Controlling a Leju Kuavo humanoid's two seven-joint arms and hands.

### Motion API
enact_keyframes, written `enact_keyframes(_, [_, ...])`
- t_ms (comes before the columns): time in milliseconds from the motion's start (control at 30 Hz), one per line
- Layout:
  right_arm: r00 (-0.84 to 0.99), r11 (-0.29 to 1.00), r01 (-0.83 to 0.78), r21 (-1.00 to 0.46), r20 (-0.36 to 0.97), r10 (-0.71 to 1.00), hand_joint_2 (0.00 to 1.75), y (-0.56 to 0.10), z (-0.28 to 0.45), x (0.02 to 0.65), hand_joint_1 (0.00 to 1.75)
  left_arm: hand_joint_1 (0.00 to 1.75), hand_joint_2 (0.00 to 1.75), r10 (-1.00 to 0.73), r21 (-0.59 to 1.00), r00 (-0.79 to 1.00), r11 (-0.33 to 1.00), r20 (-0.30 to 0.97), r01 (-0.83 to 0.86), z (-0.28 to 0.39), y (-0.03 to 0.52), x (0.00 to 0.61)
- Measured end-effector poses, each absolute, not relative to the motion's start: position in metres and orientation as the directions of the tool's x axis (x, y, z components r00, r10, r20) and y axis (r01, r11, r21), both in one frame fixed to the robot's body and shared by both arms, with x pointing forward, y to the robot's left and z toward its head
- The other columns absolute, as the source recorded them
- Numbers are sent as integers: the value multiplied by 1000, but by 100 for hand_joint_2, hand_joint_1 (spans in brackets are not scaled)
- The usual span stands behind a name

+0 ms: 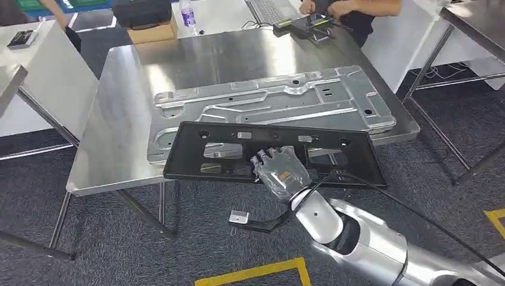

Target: Take the parts from the cabinet and place them on the table.

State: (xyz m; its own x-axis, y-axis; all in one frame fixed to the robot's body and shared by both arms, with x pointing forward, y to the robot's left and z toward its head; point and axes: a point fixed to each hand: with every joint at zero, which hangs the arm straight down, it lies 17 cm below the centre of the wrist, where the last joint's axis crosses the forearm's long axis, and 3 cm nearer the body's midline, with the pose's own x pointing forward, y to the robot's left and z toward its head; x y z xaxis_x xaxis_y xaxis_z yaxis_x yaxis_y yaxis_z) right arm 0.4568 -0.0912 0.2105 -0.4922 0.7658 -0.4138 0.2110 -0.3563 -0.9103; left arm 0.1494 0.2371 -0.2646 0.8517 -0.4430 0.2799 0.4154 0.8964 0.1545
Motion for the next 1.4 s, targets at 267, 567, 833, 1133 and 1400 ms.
enact_keyframes(267, [-480,-381,197,-903,-428,766,175,-98,208,458,175,0,175,-422,145,868,906,261,397,-267,240,140])
enact_keyframes(567, [-499,-372,217,-903,-430,753,175,-94,215,455,175,0,175,-431,159,860,902,275,402,-266,239,146])
enact_keyframes(833, [-517,-358,221,-907,-420,746,175,-89,216,452,175,0,175,-429,162,859,903,281,398,-265,239,150])
enact_keyframes(1133, [-505,-361,243,-900,-435,745,175,-89,218,453,175,0,175,-434,161,852,901,292,404,-264,238,150])
enact_keyframes(1400, [-499,-358,257,-898,-440,746,175,-88,223,454,175,0,175,-434,164,849,901,301,403,-263,238,155])
